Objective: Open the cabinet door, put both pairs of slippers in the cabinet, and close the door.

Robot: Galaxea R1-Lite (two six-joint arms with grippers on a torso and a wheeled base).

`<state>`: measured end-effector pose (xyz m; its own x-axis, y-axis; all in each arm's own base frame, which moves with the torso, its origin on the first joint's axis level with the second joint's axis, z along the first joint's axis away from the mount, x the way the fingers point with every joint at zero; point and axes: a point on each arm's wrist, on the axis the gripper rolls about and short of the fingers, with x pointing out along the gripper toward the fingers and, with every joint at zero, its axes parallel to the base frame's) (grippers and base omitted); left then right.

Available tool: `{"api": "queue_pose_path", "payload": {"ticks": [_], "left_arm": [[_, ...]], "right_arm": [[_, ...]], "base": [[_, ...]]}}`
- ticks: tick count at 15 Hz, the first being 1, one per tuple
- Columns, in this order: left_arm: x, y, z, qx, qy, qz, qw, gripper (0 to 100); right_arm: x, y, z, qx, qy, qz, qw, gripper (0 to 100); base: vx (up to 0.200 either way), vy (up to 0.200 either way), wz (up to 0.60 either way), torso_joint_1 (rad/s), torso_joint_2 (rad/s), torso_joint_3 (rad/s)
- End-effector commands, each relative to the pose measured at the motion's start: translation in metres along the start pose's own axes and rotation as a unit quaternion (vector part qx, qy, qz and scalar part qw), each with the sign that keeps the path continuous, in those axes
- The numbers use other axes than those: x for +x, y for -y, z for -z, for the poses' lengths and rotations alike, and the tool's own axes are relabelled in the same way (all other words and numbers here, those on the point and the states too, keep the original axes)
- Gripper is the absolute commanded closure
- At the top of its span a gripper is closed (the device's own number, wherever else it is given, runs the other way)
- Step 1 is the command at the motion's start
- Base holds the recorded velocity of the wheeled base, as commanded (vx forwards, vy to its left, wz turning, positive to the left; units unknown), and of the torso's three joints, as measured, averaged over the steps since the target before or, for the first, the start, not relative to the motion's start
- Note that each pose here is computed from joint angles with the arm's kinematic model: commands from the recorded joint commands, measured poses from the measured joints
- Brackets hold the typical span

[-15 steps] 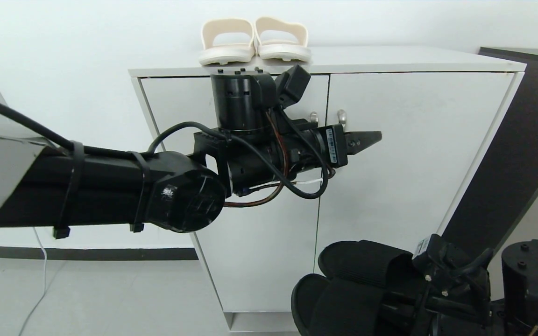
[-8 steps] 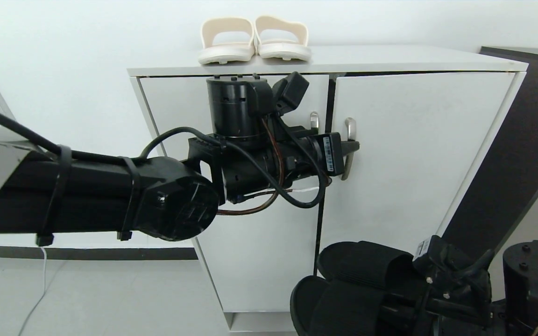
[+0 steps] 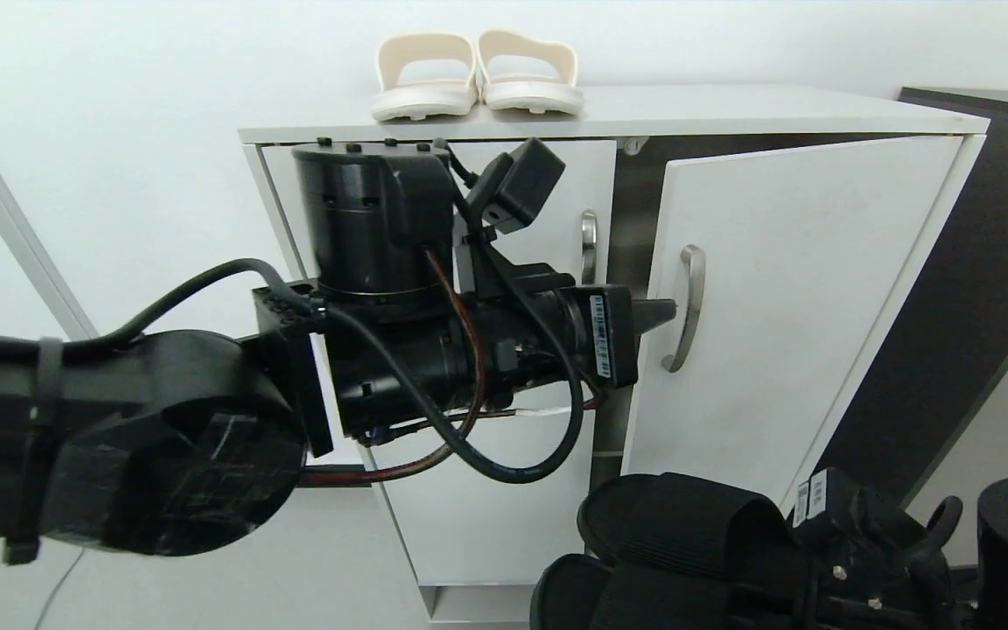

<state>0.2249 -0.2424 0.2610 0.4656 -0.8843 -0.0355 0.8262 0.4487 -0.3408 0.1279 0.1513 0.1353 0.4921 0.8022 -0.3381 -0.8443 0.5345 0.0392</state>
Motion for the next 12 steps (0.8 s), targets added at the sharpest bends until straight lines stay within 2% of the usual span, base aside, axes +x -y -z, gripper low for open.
{"api": "queue_pose_path", "payload": {"ticks": [1,3,5,8,12], "left_arm": [[-0.021,-0.001,-0.012,0.002,0.020,-0.007,0.9998,100],[-0.019,-0.009,-0.013,-0.006,0.021,-0.015,0.9997,100],[-0.009,-0.029,-0.015,-0.003,0.031,-0.016,0.9994,100],[0.015,-0.042,-0.013,-0.003,0.036,-0.017,0.9992,100],[0.043,-0.052,-0.017,0.000,0.046,-0.012,0.9988,100]], "right_arm": [[0.000,-0.003,-0.001,-0.003,0.002,-0.007,1.000,100],[-0.001,-0.005,0.000,-0.005,0.002,-0.011,1.000,100],[-0.001,-0.009,0.002,-0.008,-0.003,-0.020,1.000,100],[-0.001,-0.010,0.004,-0.008,-0.009,-0.022,1.000,100],[-0.002,-0.012,0.011,-0.019,-0.021,-0.029,0.999,100]], "base": [[0.000,0.000,0.00,0.000,0.00,0.000],[0.000,0.000,0.00,0.000,0.00,0.000],[0.000,0.000,0.00,0.000,0.00,0.000],[0.000,0.000,0.00,0.000,0.00,0.000],[0.000,0.000,0.00,0.000,0.00,0.000]]}}
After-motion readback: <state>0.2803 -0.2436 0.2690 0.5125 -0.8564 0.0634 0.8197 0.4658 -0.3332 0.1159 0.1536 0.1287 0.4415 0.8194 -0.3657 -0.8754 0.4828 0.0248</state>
